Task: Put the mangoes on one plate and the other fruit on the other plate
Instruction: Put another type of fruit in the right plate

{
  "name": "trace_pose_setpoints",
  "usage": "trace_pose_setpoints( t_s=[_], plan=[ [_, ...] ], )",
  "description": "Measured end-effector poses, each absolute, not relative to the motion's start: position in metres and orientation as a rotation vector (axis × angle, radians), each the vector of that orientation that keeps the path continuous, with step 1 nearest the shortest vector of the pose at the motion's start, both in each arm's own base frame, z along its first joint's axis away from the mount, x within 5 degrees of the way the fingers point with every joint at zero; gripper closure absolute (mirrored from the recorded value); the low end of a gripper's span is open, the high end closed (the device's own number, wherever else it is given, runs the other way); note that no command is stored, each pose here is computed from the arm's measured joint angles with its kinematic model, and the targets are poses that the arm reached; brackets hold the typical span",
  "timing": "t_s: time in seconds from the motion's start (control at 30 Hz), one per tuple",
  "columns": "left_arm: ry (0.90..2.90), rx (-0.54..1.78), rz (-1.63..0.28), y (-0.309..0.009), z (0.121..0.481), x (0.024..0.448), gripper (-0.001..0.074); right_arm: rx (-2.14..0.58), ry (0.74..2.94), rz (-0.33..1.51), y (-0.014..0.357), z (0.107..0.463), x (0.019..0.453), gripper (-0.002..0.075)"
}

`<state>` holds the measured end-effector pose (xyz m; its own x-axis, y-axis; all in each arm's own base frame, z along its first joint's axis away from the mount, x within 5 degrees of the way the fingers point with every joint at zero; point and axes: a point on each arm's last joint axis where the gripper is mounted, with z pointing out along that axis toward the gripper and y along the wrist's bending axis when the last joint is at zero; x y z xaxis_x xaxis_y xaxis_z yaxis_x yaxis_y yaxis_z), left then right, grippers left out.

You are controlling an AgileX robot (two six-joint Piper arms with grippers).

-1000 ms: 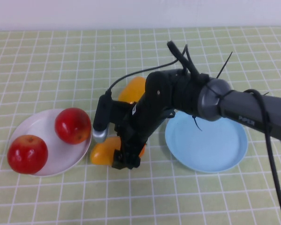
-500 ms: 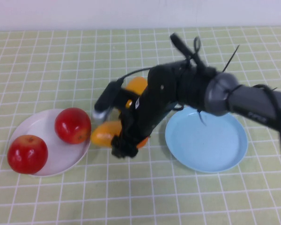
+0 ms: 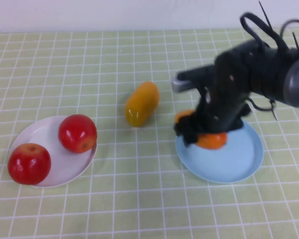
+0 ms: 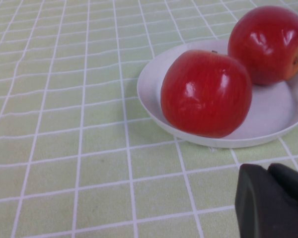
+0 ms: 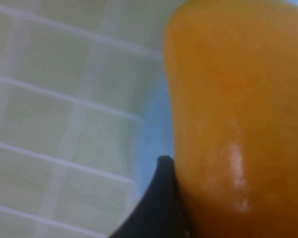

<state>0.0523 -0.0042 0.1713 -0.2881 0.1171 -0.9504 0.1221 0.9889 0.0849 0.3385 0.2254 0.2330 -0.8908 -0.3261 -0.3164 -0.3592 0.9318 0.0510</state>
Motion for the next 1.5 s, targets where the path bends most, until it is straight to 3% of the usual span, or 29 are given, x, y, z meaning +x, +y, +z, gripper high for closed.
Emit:
trace_pose_setpoints(
  t_s=[0.2,0.4,0.63,0.93,1.1,1.3,1.5],
  plan=[
    [1.867,0.173,-0.005,-0.004,0.171,0.052,0.0731,-0.453,2.847,0.132,0.208,0.206,0.335,0.0144],
    [1.867,0.173,-0.005,-0.004,0.171,0.052,0.0731,-0.432,2.831,0.157,0.211,0.213,0.338,0.0057],
    [1.867,0.173,-0.005,-0.004,0.171,0.052,0.0731,-0.402,2.859,0.151,0.213,0.236,0.341,0.0035],
    [1.867,0.173,-0.005,-0.004,0.171,0.052,0.0731,-0.232,2.561,0.564,0.252,0.261,0.367,0.0034],
    [1.867,0.173,-0.005,-0.004,0.171,0.052,0.0731,-0.182,2.505,0.657,0.275,0.254,0.397,0.0034],
    [1.867,0.173,-0.005,-0.004,0.171,0.052,0.0731,-0.219,2.563,0.652,0.295,0.238,0.423,0.0034],
    [1.867,0.173,-0.005,-0.004,0.171,0.052,0.0731,-0.254,2.635,0.528,0.302,0.218,0.44,0.0034]
  ],
)
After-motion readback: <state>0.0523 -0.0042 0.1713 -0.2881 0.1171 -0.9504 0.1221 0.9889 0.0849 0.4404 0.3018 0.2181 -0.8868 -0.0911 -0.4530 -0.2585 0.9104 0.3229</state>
